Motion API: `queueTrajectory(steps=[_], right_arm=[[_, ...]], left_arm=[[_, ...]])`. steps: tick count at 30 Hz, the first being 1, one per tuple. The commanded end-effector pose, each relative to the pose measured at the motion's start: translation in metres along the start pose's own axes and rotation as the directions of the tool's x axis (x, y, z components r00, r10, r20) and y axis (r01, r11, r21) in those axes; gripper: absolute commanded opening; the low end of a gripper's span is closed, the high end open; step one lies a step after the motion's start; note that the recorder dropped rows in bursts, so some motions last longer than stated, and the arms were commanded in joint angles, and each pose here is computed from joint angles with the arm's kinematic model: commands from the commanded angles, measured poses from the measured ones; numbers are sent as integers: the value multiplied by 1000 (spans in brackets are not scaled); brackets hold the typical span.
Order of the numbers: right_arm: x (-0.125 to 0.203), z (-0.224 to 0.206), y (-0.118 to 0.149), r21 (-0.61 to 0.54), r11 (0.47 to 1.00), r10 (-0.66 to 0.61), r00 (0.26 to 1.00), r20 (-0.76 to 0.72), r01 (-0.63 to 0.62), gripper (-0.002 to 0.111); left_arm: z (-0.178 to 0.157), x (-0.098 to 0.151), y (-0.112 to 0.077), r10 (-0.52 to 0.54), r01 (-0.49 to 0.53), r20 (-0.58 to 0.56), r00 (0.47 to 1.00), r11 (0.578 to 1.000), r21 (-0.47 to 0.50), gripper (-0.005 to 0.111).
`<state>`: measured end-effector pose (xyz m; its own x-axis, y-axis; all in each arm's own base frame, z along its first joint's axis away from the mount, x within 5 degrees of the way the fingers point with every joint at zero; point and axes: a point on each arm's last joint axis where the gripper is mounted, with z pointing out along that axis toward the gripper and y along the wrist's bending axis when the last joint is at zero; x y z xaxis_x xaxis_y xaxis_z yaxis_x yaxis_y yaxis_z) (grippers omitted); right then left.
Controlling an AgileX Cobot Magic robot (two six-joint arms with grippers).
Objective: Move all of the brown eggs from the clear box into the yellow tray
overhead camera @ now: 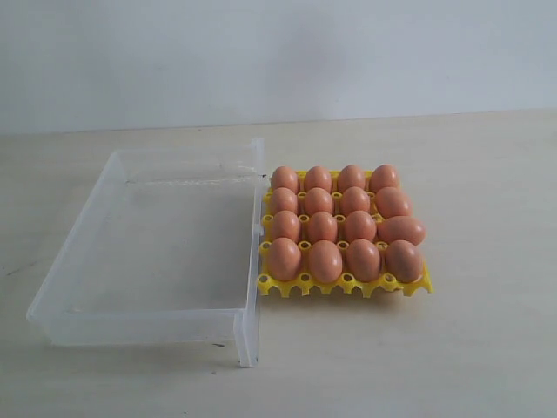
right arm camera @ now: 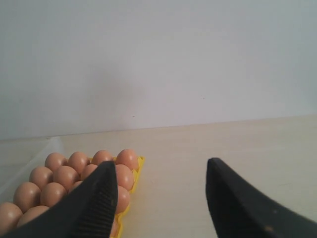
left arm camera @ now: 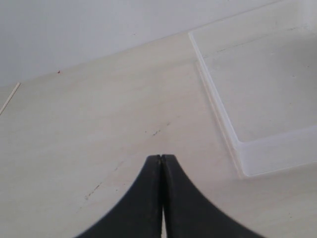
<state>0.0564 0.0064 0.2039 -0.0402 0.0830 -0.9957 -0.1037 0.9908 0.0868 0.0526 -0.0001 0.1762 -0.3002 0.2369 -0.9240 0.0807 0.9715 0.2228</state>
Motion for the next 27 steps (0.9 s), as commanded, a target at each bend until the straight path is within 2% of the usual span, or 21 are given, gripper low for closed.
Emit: queueTrajectory(steps=[1, 27], right_arm=[[1, 0, -1, 22, 1000, -5, 1000, 1, 5, 52], [2, 0, -2, 32, 999, -3, 1000, -4, 3, 52]], left_arm=[[-1, -2, 0, -5, 5, 15, 1000, 1000, -1, 0], [-1, -2, 0, -5, 5, 15, 1000, 1000, -1, 0]])
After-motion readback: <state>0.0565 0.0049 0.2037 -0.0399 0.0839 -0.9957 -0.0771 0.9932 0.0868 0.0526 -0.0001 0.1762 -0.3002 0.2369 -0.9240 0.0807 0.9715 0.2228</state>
